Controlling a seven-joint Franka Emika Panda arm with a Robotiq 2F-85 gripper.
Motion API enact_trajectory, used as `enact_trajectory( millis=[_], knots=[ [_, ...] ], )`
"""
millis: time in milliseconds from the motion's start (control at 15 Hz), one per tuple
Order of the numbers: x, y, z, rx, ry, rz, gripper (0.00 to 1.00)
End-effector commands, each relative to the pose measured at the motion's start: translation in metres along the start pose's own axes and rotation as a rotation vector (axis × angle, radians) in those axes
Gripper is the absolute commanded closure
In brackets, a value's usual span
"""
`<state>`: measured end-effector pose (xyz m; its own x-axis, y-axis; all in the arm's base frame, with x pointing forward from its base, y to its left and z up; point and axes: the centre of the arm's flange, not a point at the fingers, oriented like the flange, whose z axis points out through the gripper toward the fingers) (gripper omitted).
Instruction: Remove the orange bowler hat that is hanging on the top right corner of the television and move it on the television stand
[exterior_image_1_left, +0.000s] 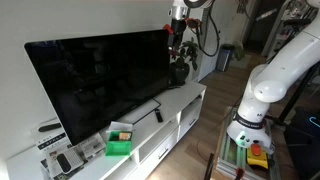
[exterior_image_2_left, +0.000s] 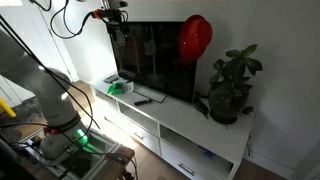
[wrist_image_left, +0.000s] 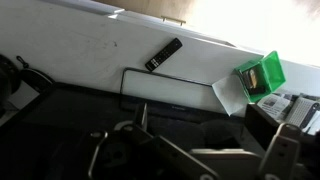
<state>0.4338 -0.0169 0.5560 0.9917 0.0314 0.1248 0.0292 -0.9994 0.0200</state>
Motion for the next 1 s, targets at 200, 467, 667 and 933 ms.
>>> enact_trajectory(
  millis=[200, 467, 667, 933],
  knots=[
    [0.000, 0.000, 0.000, 0.000, 0.000, 0.000, 0.00],
    [0.000, 0.000, 0.000, 0.000, 0.000, 0.000, 0.00],
    [0.018, 0.040, 0.009, -0.083, 0.027, 0.150, 0.00],
    [0.040, 0.114, 0.006, -0.242, 0.153, 0.265, 0.00]
  ],
)
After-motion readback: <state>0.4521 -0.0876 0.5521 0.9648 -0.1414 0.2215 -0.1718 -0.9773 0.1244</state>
